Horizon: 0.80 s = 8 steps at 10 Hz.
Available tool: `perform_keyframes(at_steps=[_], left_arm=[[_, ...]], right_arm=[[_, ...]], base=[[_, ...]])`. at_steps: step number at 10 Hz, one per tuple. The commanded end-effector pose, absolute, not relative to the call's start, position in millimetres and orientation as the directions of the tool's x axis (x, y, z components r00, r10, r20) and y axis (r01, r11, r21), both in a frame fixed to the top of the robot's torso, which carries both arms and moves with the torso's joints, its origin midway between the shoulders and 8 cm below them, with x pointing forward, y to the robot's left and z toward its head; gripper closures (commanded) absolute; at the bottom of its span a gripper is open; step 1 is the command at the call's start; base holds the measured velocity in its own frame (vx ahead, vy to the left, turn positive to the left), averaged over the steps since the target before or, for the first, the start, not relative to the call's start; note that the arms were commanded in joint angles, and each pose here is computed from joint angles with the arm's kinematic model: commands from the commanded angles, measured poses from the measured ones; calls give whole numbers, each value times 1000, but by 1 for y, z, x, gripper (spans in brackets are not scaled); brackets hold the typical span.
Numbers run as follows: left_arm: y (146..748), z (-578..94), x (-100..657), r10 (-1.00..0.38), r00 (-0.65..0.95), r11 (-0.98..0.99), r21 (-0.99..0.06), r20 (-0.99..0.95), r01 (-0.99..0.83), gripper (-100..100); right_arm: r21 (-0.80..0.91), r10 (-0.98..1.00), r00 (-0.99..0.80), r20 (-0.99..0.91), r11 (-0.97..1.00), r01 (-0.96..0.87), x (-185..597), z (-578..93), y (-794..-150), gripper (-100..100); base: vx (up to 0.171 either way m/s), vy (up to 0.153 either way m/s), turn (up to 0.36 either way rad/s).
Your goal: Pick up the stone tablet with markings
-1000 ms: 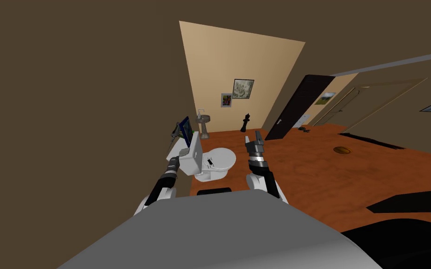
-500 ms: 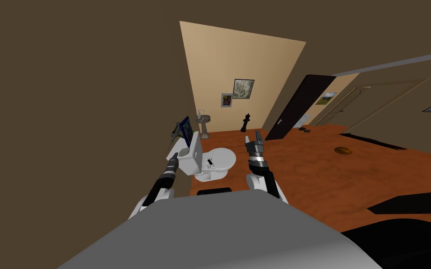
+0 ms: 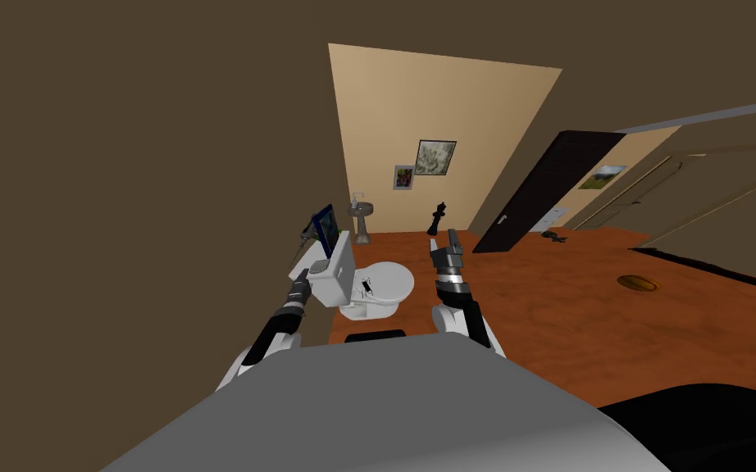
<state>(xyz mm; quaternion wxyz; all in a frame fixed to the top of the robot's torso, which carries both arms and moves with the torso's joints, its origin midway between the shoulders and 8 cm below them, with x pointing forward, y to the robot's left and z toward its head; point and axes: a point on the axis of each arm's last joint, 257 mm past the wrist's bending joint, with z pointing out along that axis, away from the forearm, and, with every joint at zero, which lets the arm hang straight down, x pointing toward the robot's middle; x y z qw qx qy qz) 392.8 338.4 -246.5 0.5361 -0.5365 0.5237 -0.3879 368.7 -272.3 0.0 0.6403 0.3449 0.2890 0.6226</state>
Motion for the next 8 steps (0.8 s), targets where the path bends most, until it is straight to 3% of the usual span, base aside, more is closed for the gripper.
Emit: perform_keyframes(at_steps=[1,3,8], left_arm=[[344,-247,391,-981,148,102,-984,-124,-147,-100],[338,-241,390,-980,197,-6,-994,-16,-112,-100],[331,-243,390,-970,237,-86,-992,62,-93,-100]], right_arm=[[801,997,58,59,-13,-598,369,0,-272,0],[802,997,58,59,-13,-598,369,0,-272,0],[801,997,58,59,-13,-598,369,0,-272,0]], base=[[52,-159,154],[65,-116,92],[10,-5,-1]])
